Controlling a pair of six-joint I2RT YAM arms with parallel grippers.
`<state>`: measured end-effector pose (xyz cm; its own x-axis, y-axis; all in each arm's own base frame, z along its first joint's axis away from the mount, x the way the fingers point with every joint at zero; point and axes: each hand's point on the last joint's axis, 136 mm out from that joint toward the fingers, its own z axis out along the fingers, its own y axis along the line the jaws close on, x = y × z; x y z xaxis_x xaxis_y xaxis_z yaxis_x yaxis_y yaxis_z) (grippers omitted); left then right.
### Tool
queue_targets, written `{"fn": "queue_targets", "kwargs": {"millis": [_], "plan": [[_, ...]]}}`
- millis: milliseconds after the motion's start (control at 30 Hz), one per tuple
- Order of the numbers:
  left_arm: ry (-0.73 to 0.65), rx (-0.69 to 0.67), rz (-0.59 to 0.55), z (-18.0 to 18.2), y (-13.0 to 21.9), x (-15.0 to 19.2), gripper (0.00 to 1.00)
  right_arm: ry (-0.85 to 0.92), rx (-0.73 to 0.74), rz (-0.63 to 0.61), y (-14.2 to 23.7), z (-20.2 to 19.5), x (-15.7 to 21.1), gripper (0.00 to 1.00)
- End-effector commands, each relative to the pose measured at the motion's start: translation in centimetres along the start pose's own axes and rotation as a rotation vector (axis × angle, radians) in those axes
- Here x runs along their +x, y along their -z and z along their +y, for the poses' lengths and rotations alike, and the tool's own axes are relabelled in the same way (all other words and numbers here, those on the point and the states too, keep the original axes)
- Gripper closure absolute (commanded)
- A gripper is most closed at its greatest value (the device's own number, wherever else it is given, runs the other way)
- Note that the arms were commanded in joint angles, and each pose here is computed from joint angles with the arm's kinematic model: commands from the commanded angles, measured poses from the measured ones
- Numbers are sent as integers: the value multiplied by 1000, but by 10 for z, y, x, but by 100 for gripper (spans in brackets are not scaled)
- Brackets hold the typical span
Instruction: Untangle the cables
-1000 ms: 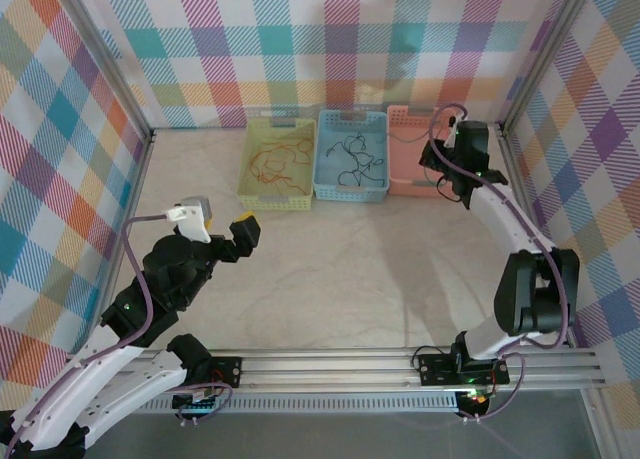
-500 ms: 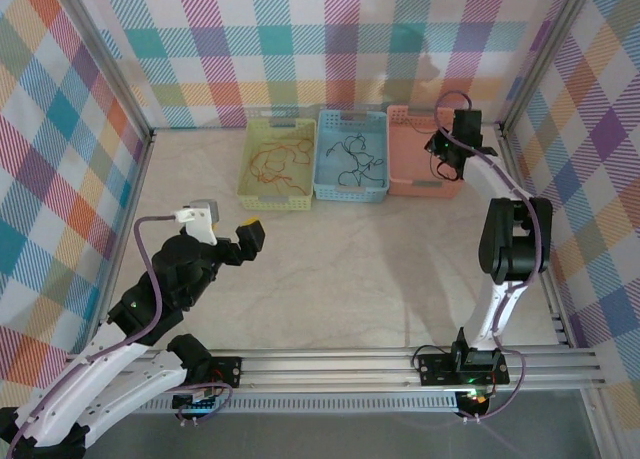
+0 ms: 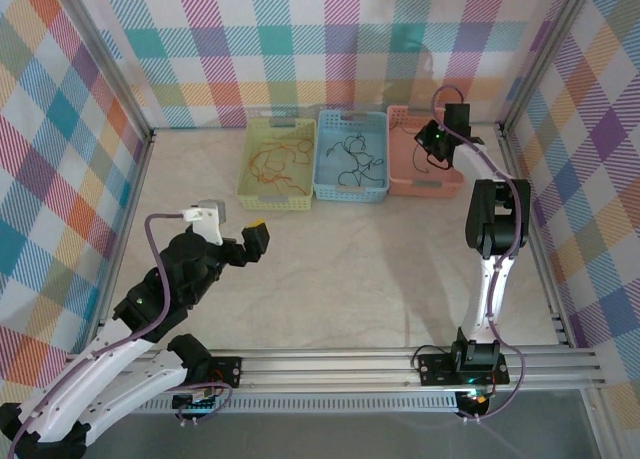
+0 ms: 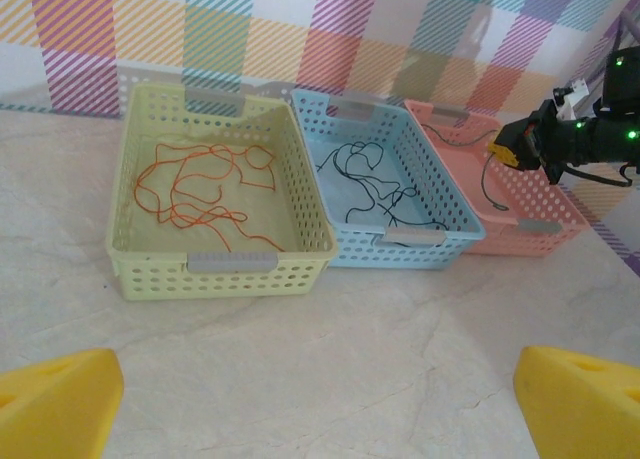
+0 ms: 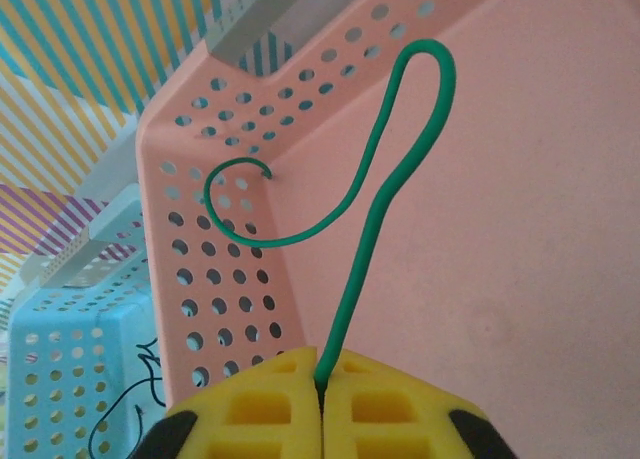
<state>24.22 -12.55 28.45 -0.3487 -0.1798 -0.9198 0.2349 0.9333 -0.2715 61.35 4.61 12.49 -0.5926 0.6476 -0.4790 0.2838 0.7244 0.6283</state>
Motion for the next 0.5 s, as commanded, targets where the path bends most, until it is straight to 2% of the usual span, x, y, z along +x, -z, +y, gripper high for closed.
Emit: {"fn": "queue_targets", "kwargs": {"millis": [0,67,133,467], "plan": [[-4,-2,-11,1,-3,-1,0,-51,-20,29,3,5,-1,77],[-3,-6,-10,1,-5,-1,0,-58,-11,26,8,4,0,65],[4,-13,-7,2,-5,-1,0,-52,-15,19,16,7,-2,59],[14,-6,3,1,-2,-3,0,-16,-24,-38,85,29,-9,47]]}}
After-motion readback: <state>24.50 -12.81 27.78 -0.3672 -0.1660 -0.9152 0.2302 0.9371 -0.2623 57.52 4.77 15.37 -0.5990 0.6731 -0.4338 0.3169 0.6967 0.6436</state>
